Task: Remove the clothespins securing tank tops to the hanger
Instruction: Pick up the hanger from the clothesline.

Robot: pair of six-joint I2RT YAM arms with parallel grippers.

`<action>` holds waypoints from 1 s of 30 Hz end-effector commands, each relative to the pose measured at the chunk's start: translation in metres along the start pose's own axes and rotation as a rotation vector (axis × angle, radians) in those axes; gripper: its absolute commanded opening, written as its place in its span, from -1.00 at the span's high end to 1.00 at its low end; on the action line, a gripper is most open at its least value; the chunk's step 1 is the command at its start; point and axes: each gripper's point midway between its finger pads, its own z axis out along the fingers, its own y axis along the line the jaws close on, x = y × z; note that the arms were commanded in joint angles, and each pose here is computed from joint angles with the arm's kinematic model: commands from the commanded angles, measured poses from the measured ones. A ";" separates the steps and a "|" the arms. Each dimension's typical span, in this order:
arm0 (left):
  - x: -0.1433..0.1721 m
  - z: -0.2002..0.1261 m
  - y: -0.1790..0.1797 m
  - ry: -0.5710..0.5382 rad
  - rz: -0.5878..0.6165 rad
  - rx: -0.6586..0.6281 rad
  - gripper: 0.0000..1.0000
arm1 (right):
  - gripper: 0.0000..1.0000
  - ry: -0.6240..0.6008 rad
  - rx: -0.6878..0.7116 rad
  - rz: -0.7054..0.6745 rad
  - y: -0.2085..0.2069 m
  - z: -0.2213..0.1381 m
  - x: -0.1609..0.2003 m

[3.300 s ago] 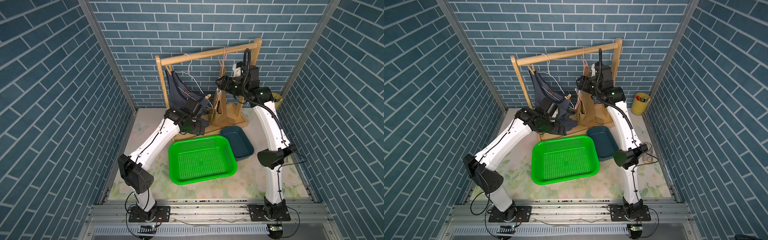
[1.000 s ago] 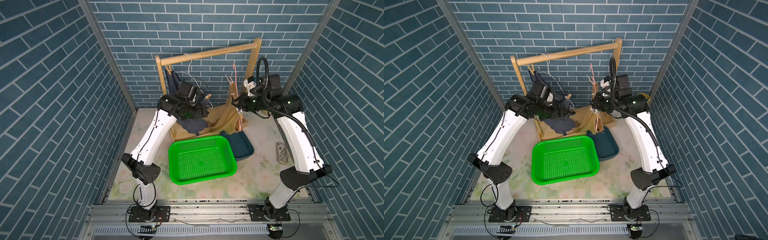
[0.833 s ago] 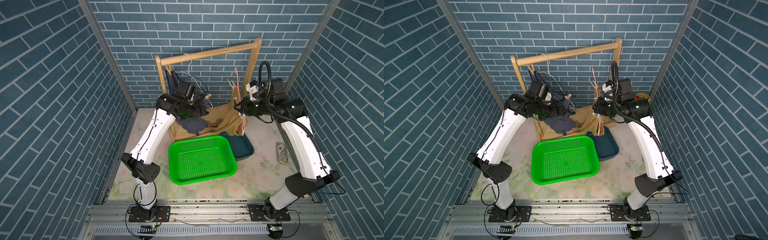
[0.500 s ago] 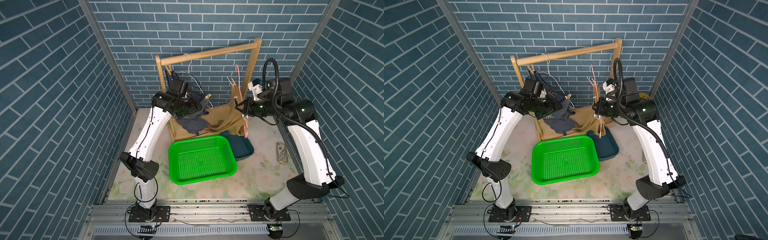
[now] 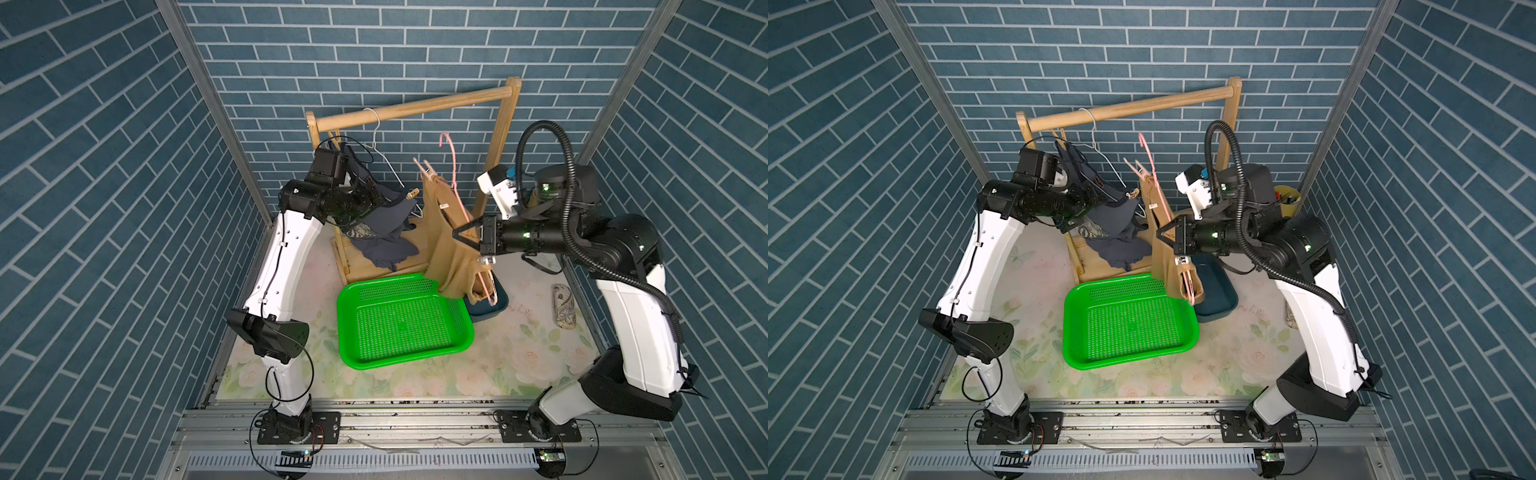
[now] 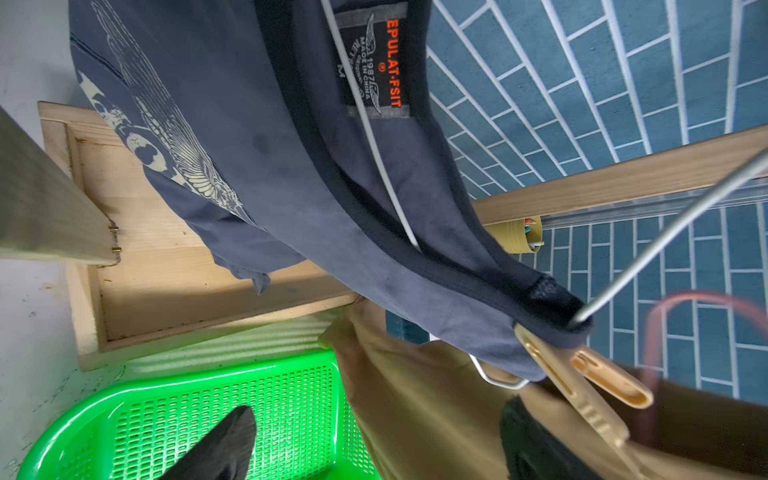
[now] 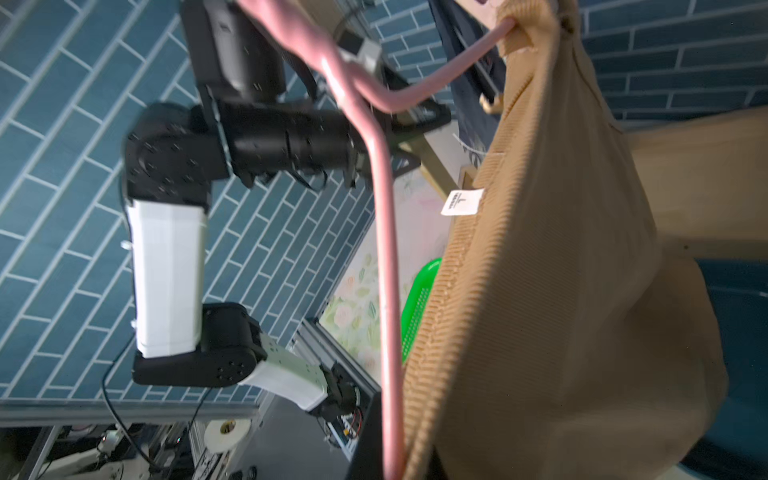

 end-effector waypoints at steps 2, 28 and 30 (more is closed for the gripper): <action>-0.018 -0.038 0.008 -0.096 -0.067 0.004 -0.88 | 1.00 -0.004 -0.014 -0.020 0.008 0.001 0.010; -0.007 -0.072 0.046 -0.137 -0.110 -0.071 -0.87 | 1.00 -0.005 -0.024 -0.048 0.005 0.032 0.048; -0.003 -0.072 0.049 -0.129 -0.113 -0.079 -0.87 | 1.00 0.024 -0.002 -0.035 -0.006 0.041 0.061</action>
